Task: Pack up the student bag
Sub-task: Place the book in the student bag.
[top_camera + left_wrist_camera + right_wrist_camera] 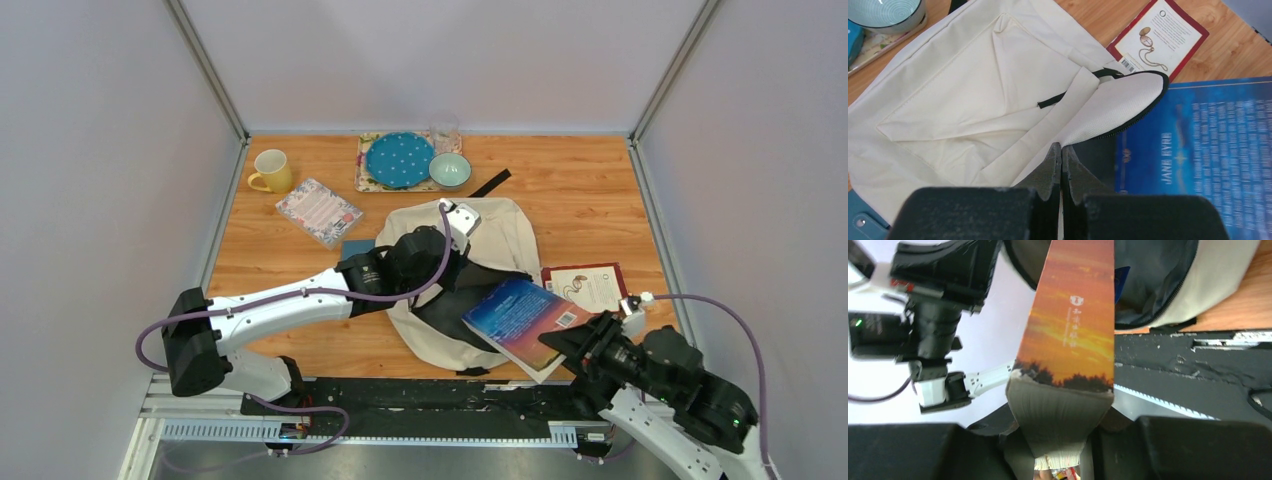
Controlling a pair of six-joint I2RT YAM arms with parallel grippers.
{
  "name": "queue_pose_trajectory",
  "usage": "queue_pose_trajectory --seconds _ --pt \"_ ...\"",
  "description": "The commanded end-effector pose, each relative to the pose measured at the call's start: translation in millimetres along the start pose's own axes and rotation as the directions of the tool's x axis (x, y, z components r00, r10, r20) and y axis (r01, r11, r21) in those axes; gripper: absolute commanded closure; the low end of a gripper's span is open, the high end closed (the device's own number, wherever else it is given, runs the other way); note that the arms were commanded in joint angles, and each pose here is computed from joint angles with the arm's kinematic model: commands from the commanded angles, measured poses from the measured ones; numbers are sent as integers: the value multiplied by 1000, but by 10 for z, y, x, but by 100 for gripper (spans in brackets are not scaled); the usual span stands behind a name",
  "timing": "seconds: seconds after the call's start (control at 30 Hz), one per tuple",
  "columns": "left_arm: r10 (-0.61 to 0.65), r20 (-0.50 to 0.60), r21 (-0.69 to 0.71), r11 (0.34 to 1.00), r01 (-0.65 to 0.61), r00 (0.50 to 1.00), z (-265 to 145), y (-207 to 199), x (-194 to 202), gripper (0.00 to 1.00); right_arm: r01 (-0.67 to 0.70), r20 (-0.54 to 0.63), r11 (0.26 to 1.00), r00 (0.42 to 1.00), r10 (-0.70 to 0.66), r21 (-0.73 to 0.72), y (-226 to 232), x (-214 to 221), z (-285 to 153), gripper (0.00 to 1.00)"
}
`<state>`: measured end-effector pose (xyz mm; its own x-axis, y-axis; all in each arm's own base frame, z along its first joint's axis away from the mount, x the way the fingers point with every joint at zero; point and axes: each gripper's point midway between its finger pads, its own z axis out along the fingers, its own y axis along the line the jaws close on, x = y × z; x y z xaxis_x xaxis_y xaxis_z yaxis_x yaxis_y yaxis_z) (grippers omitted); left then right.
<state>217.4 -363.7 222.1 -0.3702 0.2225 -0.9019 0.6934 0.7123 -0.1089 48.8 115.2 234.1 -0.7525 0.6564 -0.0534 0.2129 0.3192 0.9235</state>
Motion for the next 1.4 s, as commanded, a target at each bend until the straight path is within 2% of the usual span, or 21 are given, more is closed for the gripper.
queue_pose_trajectory --seconds 0.0,0.13,0.27,0.33,0.43,0.6,0.67,0.83,1.07,1.37 --pt "-91 175 124 990 70 980 -166 -254 -642 100 -99 14 923 994 112 -373 793 -104 51 100" --pt "-100 185 169 983 68 978 -256 -316 -688 100 -146 40 866 981 188 -479 953 -230 366 100" --pt "-106 201 196 978 66 974 -320 -346 -716 100 -120 122 880 973 197 -459 903 -361 477 100" --pt "-112 211 212 975 66 971 -350 -365 -735 100 -128 124 878 971 206 -461 900 -372 497 100" --pt "-123 228 230 971 69 966 -369 -397 -795 100 -181 82 882 967 239 -436 839 -324 642 100" --pt "-121 233 222 973 69 965 -358 -384 -805 100 -183 -7 945 982 188 -272 627 -89 830 100" --pt "-118 234 221 973 66 965 -358 -383 -804 100 -158 0 965 987 161 -207 496 -67 867 100" --pt "-113 268 216 975 54 957 -375 -370 -883 100 -135 16 977 990 140 -167 369 -72 815 100" --pt "-111 282 315 949 17 953 -408 -557 -903 100 -181 9 923 981 196 -340 440 -124 1000 100" --pt "-90 248 357 934 -5 965 -372 -645 -791 100 -24 130 898 987 91 -440 772 -277 997 100"
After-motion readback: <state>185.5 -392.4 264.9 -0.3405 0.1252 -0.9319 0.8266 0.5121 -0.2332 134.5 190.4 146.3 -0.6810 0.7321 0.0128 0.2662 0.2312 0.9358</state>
